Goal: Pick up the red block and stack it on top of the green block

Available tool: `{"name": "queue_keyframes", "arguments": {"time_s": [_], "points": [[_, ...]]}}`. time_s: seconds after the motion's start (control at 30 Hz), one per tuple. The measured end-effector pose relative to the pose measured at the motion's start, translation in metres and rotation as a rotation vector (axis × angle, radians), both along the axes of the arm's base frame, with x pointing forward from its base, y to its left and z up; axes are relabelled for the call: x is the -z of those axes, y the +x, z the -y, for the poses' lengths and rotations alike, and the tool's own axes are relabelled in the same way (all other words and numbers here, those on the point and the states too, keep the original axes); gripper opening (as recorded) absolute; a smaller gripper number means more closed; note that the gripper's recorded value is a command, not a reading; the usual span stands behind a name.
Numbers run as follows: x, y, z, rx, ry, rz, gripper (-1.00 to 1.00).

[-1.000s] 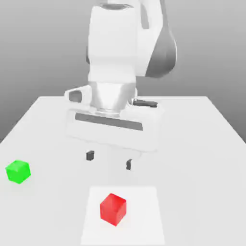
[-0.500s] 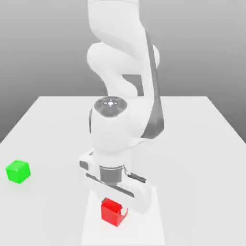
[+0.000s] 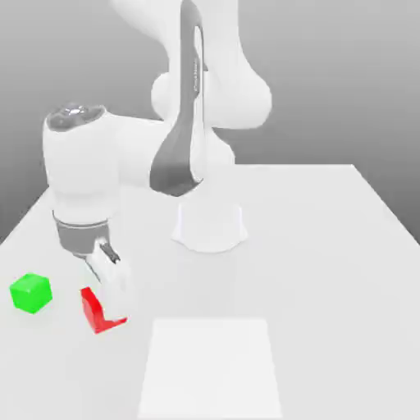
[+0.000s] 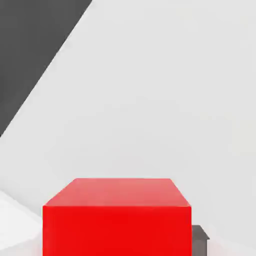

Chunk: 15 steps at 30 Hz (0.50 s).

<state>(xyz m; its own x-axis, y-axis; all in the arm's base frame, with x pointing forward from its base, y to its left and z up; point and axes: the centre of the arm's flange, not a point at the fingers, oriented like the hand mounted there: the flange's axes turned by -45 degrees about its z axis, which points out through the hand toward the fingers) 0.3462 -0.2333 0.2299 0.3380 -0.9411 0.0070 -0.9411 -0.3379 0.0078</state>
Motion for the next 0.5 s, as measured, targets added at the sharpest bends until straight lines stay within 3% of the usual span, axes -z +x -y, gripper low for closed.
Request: {"name": "queue_keyframes", "arguments": {"time_s": [0.23,0.37,0.4,0.5], "points": [[-0.006,-0.127,0.124,0.534,0.007,0.008,-1.00],[0.035,-0.106,0.111,0.482,0.007,0.009,-1.00],[0.044,-0.106,0.110,0.481,0.007,0.008,1.00],[0.044,-0.106,0.110,0.481,0.007,0.008,1.00]]}}
